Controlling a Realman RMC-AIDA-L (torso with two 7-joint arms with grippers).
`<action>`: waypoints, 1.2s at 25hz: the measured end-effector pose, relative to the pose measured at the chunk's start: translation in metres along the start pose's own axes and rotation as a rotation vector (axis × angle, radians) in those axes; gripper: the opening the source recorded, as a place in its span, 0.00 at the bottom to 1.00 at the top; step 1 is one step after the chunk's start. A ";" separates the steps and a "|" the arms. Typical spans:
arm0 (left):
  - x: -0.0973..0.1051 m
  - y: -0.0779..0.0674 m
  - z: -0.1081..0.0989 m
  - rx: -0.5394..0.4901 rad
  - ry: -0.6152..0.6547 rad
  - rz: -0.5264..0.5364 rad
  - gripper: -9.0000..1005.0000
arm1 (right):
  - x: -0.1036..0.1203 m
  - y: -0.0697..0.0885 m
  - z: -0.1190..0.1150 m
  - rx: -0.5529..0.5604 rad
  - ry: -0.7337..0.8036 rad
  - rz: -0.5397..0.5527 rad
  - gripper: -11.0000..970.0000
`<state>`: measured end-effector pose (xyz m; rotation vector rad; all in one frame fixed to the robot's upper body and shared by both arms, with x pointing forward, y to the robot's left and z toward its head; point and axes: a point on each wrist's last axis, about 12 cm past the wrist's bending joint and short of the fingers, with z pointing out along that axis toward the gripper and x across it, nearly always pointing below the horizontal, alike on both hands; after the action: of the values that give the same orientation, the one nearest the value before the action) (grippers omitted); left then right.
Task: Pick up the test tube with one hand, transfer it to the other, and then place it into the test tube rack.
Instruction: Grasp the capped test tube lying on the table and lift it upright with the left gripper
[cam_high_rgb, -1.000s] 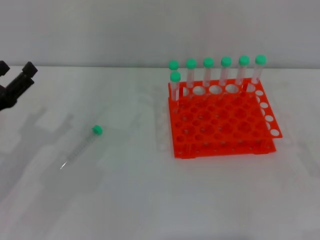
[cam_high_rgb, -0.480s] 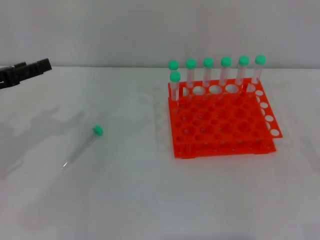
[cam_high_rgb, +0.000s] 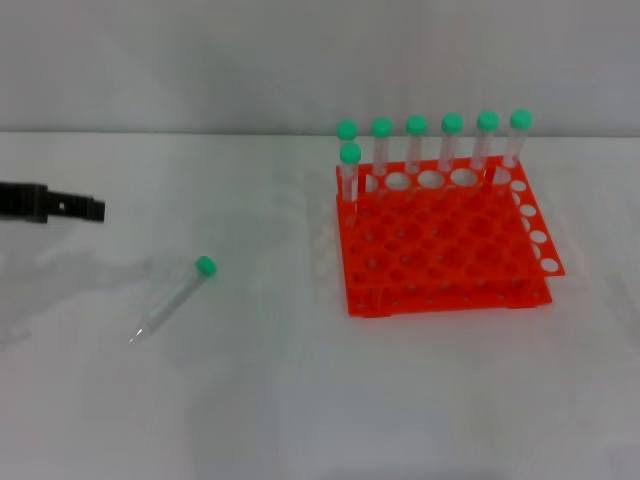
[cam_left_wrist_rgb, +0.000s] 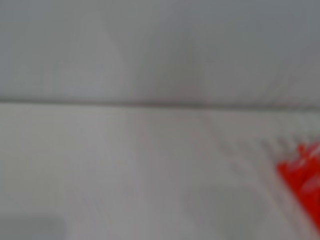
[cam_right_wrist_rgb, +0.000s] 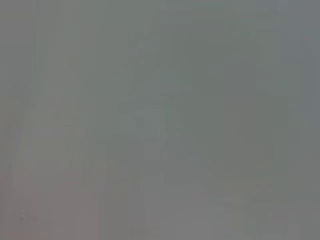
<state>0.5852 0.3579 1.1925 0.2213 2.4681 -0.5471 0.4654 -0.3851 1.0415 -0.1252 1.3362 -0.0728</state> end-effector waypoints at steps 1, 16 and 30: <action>-0.001 -0.001 0.001 -0.006 0.019 0.009 0.89 | 0.000 0.000 0.000 0.002 0.000 0.000 0.88; 0.019 -0.024 0.059 -0.054 0.240 0.179 0.89 | 0.001 0.001 -0.004 0.005 0.003 0.012 0.88; 0.024 -0.026 0.090 -0.088 0.245 0.209 0.88 | 0.002 0.001 -0.003 0.004 0.008 0.014 0.88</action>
<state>0.6048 0.2965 1.1206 0.5317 2.6545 -0.3384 0.4632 -0.3841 1.0392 -0.1120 1.3452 -0.0642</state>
